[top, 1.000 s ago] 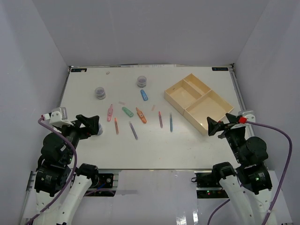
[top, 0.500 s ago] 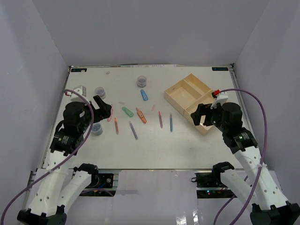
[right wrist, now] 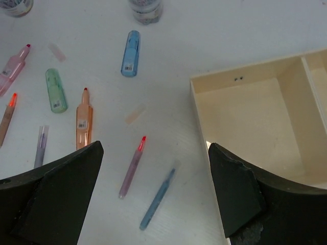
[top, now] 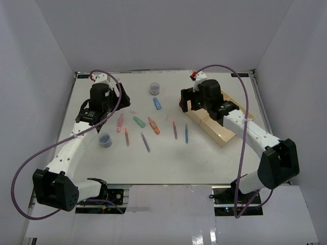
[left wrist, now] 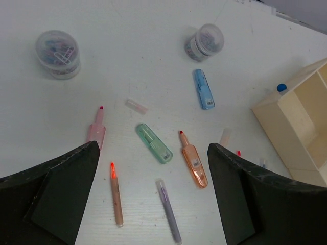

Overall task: Sort the stationery into containers
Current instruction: Pick up the stationery from the center of the board.

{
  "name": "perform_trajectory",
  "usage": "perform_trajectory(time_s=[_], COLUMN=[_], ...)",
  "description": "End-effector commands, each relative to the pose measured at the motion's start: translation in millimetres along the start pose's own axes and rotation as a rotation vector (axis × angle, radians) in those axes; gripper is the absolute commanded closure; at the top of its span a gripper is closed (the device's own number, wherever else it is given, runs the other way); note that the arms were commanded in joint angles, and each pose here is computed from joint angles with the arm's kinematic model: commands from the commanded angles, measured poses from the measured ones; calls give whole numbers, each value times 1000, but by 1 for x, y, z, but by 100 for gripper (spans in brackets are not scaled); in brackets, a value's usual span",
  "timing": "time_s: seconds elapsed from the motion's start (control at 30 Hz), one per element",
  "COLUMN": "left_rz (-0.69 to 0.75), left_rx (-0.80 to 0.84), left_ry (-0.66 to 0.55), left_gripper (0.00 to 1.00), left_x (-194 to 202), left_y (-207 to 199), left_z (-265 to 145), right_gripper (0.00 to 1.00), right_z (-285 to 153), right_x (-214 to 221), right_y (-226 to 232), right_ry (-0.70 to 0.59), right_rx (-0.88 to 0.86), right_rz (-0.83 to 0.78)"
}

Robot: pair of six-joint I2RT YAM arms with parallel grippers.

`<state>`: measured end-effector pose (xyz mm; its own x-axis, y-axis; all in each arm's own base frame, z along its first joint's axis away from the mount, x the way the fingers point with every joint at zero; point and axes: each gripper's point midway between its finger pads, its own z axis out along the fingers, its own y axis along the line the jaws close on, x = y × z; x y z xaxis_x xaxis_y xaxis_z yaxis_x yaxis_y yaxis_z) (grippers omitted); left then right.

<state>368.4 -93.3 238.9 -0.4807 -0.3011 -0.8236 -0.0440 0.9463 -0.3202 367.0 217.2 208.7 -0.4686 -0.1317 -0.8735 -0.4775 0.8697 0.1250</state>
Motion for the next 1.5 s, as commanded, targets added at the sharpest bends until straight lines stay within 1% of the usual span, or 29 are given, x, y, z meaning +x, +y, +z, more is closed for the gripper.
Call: perform_trajectory(time_s=[0.0, 0.03, 0.07, 0.1, 0.13, 0.17, 0.2, 0.33, 0.37, 0.43, 0.5, 0.57, 0.6, 0.67, 0.7, 0.77, 0.8, 0.87, 0.97, 1.13, 1.17, 1.23, 1.27, 1.3, 1.33, 1.37, 1.43, 1.47], left_rz=[25, 7, -25, -70, -137, -160, -180, -172, -168, -158, -145, -136, -134, -128, -124, -122, -121, -121, -118, -112, -111, -109, -111, -110, -110, -108, -107, -105], left_rx=[-50, -62, -46, -23, 7, 20, 17, 50, 51, 51, 47, 51, 53, 51, 50, 50, 49, 46, 41, 34, 32, 27, 25, 25, 25, 24, 24, 23], left_ry=[-119, -117, -81, -63, -53, -48, -45, -27, -25, -25, -24, -22, -22, -19, -16, -12, -9, -10, -7, -8, -7, -9, -8, -8, -7, -9, -9, -9], left_gripper=[2, 2, 2, 2, 2, 2, 2, 2, 2, 2, 2, 2, 2, 2, 2, 2, 2, 2, 2, 2, 2, 2, 2, 2, 2, 2, 2, 2], left_x=[-26, -23, -14, -11, -12, -10, -8, -3, -3, -3, -3, -3, -3, -2, -1, 0, 0, 0, 1, 1, 1, 1, 1, 1, 2, 1, 1, 1], left_y=[11, 21, 28, 33, 40, 43, 51, 49, 49, 49, 50, 50, 50, 50, 51, 51, 51, 52, 53, 54, 55, 55, 56, 56, 56, 56, 56, 57], left_z=[5, 9, 13, 15, 15, 15, 16, 15, 15, 15, 16, 16, 16, 17, 18, 18, 18, 18, 19, 19, 19, 19, 19, 19, 19, 19, 19, 19], right_gripper=[10, 10, 10, 10, 10, 10, 10, 9, 9, 8, 5, 3, 1, 0, 5, 9, 15, 18, 27, 35, 41, 50, 58, 62, 67, 73, 76, 78], right_z=[35, 45, 52, 75, 86, 95, 115, 161, 178, 190, 207, 216, 224, 231, 237, 242, 247, 253, 262, 267, 268, 268, 266, 266, 264, 259, 252, 242], right_x=[-41, -41, -54, -39, -36, -33, -31, -20, -3, -10, 0, 6, 17, 18, 26, 26, 32, 33, 45, 58, 60, 61, 59, 60, 57, 47, 38, 20], right_y=[16, 19, 29, 29, 33, 40, 41, 51, 52, 58, 63, 67, 68, 73, 73, 76, 75, 75, 74, 70, 68, 66, 67, 66, 66, 68, 70, 74], right_ry=[-85, -74, -96, -49, -38, -24, -11, 42, 81, 64, 75, 81, 100, 91, 102, 90, 99, 96, 115, 137, 142, 142, 139, 141, 135, 117, 97, 69], right_rx=[-5, -6, -18, -10, -12, -20, -14, -7, -5, -11, -24, -31, -34, -40, -40, -47, -45, -44, -39, -28, -23, -14, -14, -14, -14, -18, -23, -39], right_rz=[-88, -107, -125, -137, -150, -158, -193, -222, -229, -232, -232, -232, -235, -238, -238, -239, -238, -239, -244, -249, -248, -254, -256, -258, -259, -262, -272, -274])
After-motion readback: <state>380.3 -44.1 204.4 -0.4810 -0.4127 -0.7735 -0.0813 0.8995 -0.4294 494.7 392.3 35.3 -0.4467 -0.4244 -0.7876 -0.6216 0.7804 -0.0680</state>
